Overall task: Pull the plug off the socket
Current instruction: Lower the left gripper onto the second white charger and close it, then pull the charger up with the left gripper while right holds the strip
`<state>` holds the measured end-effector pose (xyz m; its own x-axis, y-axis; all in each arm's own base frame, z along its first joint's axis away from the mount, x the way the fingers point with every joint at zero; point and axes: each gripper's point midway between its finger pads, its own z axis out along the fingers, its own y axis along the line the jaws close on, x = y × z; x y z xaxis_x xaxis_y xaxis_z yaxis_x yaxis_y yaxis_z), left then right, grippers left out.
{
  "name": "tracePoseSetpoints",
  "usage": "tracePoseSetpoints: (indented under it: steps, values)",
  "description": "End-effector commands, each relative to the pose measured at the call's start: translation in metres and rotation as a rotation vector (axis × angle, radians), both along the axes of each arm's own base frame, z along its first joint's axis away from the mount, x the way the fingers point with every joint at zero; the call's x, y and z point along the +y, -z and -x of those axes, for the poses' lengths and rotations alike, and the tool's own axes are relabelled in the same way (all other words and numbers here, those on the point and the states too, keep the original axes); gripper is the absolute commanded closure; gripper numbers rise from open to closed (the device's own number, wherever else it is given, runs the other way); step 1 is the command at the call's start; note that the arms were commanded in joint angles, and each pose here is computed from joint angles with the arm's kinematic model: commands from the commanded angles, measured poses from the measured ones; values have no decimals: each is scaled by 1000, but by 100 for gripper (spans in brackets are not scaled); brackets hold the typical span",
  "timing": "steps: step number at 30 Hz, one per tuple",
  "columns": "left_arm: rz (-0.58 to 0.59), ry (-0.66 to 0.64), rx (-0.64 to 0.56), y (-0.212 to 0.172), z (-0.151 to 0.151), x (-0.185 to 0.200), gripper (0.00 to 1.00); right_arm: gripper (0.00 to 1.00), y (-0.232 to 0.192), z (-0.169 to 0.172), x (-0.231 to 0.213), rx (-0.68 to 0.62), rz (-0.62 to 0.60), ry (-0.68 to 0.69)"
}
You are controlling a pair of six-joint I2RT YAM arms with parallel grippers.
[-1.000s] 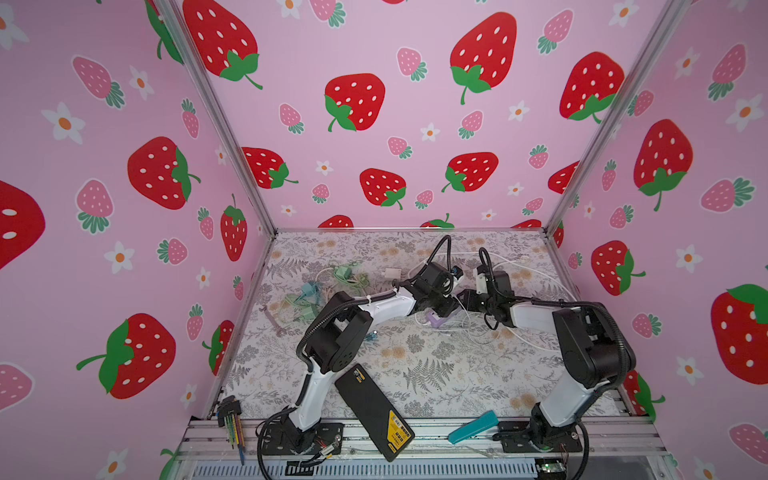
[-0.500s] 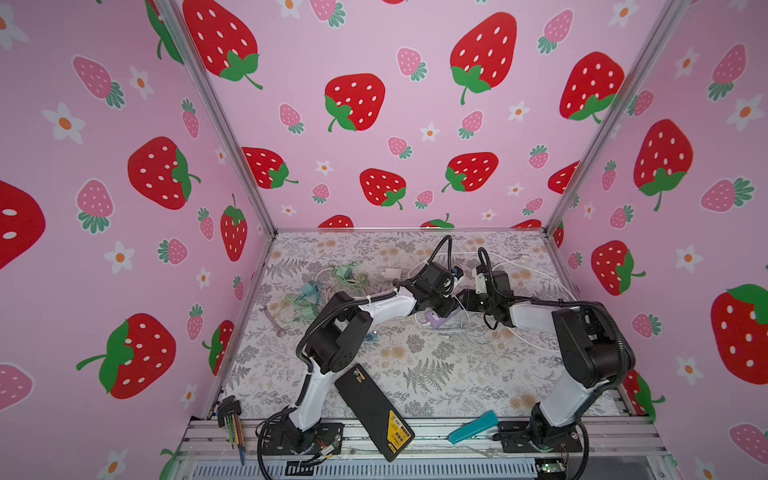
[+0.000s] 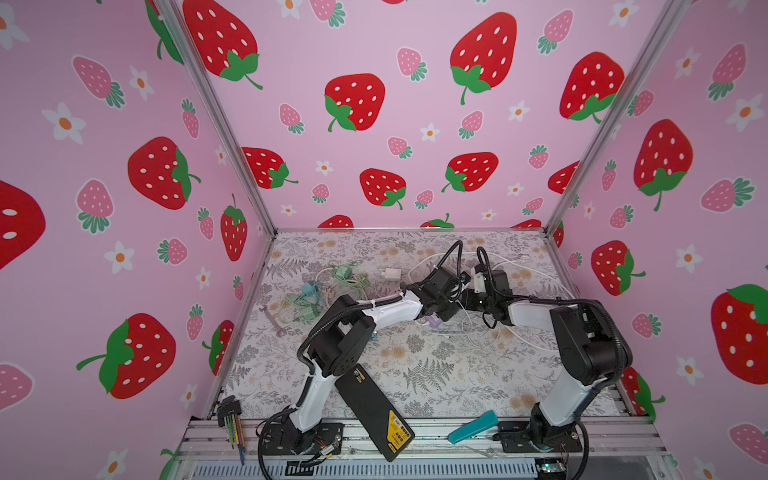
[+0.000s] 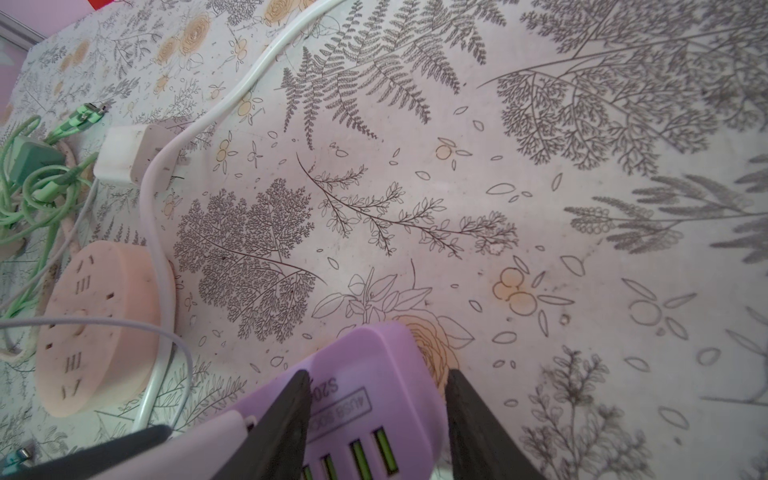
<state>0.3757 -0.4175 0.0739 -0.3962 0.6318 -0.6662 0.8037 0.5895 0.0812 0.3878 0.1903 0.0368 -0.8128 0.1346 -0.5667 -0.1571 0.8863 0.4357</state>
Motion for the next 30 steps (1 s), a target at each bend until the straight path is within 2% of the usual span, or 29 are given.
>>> tracePoseSetpoints:
  steps: [1,13,24,30]
  values:
    - [-36,-74,-116,-37,-27,19,73,46,57,51,-21,228,127,-20]
    - [-14,-89,-81,-27,-29,25,74,43,40,53,-13,181,81,-53]
    - [7,-92,-82,-37,-32,27,74,45,59,55,-21,239,144,-36]
    - [109,-124,-14,-45,-39,35,76,45,61,56,-21,250,156,-38]
